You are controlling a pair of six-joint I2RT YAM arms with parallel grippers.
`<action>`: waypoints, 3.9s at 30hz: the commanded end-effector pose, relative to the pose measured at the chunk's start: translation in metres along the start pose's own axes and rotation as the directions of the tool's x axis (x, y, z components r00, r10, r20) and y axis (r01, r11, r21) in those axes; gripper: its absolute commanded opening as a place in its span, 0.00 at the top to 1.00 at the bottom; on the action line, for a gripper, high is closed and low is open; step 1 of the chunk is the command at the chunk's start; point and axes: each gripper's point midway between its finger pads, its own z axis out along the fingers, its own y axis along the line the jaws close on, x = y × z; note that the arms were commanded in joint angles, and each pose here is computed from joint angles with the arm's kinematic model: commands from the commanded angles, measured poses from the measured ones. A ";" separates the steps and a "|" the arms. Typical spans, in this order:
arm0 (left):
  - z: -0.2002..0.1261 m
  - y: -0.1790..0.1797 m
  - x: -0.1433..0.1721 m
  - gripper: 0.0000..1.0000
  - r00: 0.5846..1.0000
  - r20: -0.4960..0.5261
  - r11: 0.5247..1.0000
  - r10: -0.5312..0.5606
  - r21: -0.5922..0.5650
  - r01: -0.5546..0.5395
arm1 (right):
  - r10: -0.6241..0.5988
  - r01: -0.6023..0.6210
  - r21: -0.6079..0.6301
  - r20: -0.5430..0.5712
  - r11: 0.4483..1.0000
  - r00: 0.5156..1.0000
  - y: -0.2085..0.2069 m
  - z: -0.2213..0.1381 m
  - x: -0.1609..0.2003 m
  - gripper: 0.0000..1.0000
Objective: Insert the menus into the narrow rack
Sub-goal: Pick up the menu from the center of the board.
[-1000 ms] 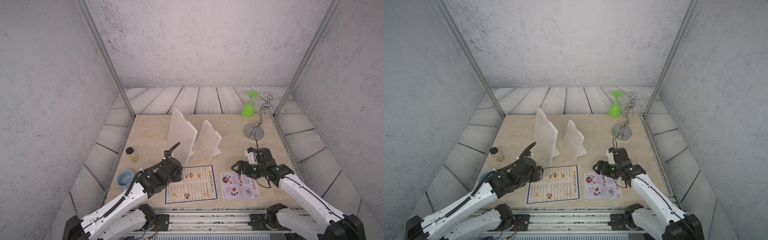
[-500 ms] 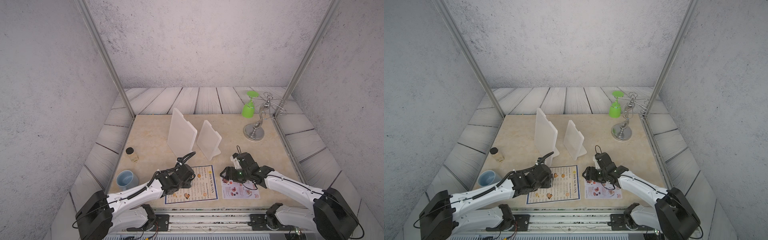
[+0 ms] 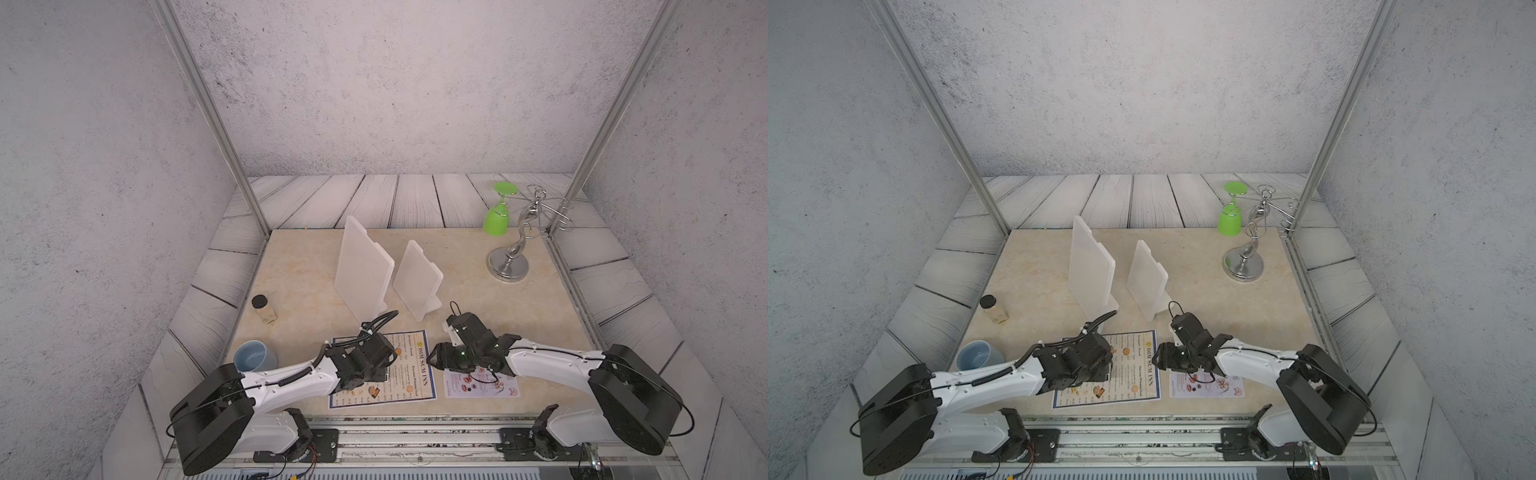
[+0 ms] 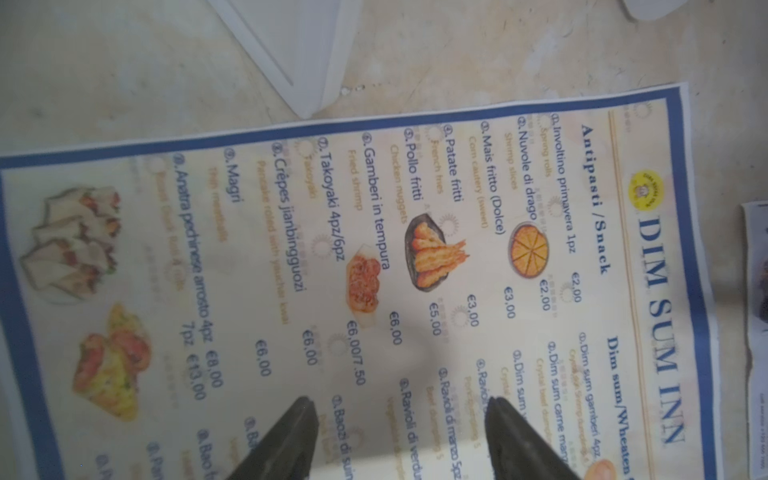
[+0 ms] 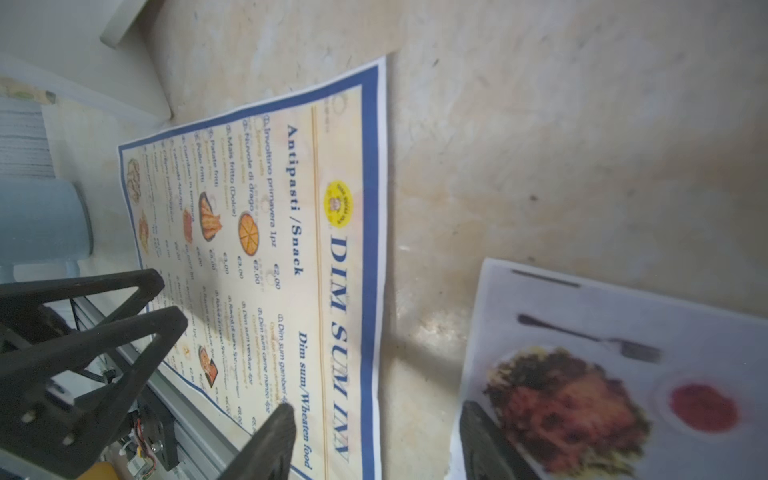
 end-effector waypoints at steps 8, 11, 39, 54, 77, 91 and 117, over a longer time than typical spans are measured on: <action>0.005 0.003 0.012 0.32 0.999 -0.019 0.999 -0.037 0.000 0.037 | -0.004 0.004 -0.027 0.013 1.000 1.000 0.015 0.013 -0.008 0.37; 0.005 0.006 0.013 0.32 0.999 -0.022 0.999 -0.034 -0.010 0.033 | -0.002 0.002 -0.026 0.011 1.000 1.000 0.015 0.015 -0.008 0.37; 0.016 0.012 0.029 0.32 0.997 -0.072 0.998 -0.042 -0.053 0.038 | 0.029 -0.031 -0.108 -0.020 0.994 0.999 0.028 0.017 -0.002 0.38; 0.017 0.012 0.031 0.32 0.996 -0.076 0.998 -0.041 -0.058 0.037 | 0.057 -0.056 -0.142 0.002 0.988 0.998 0.032 0.010 -0.003 0.38; 0.016 0.012 0.033 0.32 0.996 -0.080 0.998 -0.030 -0.061 0.025 | 0.084 -0.069 -0.216 0.059 0.974 0.995 0.043 -0.008 -0.008 0.37; 0.015 0.010 0.034 0.32 0.997 -0.079 0.999 -0.025 -0.049 0.021 | 0.124 -0.101 -0.268 0.072 0.958 0.990 0.044 -0.005 -0.008 0.37; 0.020 0.008 0.038 0.32 0.996 -0.090 0.999 -0.021 -0.028 0.018 | 0.131 -0.118 -0.246 0.038 0.962 0.991 0.035 0.023 -0.008 0.39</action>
